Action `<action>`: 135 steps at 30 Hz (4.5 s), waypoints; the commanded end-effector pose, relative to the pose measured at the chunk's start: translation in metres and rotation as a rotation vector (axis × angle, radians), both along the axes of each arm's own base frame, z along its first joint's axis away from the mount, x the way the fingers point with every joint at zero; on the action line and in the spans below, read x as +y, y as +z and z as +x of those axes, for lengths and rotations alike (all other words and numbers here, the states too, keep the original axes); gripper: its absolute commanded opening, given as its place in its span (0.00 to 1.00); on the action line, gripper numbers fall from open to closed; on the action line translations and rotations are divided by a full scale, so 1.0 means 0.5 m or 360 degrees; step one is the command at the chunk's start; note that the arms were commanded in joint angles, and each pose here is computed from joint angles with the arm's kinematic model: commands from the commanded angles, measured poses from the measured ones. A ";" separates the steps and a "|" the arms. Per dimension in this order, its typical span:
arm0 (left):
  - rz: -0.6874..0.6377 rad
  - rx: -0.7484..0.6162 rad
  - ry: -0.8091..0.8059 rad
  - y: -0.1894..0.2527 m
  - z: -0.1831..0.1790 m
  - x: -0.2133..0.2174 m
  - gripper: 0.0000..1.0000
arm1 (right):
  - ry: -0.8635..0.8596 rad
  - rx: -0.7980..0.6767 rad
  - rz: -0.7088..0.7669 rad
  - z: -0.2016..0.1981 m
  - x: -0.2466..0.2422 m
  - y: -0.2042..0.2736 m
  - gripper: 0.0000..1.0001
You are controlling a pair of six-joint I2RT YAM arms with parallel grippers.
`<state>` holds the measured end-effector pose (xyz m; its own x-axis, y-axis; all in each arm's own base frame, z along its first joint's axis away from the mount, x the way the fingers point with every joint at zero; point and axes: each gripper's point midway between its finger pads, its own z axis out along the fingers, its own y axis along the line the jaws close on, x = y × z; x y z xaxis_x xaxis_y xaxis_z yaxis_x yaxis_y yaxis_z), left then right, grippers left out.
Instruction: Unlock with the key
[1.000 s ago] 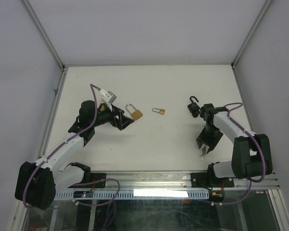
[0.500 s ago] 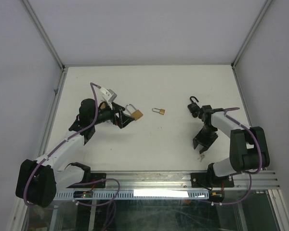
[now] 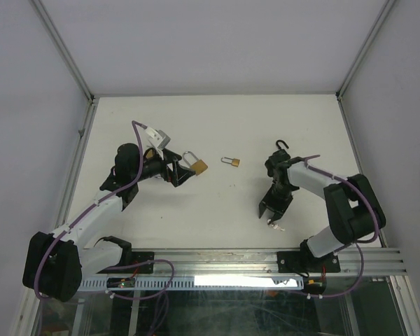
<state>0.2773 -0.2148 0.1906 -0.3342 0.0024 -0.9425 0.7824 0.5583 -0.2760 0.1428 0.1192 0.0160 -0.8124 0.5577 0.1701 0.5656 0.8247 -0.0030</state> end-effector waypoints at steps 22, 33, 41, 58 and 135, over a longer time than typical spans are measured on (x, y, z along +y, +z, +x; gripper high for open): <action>-0.0024 -0.0268 -0.0004 0.059 0.018 -0.006 0.99 | 0.1419 -0.0396 0.0136 0.100 0.188 0.129 0.56; 0.0005 -0.0271 -0.0003 0.058 0.021 -0.004 0.99 | 0.1821 -0.0500 0.0344 0.078 0.245 0.124 0.44; 0.0019 -0.0299 -0.0014 0.066 0.027 -0.006 0.99 | 0.2312 -0.0497 0.0074 0.081 0.219 0.079 0.38; 0.0029 -0.0282 -0.0010 0.061 0.033 -0.008 0.99 | 0.2419 -0.0429 0.0117 0.050 0.256 0.025 0.35; -0.0156 -0.0888 -0.1391 0.312 -0.301 -0.074 0.41 | 0.2198 -0.1550 0.1887 -0.039 0.447 0.768 0.00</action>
<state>0.1369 -0.2493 0.3251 0.1471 0.0027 -0.9891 0.9661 -0.2148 0.1431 0.1290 0.3467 0.3765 -0.5742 -0.4534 -0.6817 -0.7775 0.0409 0.6276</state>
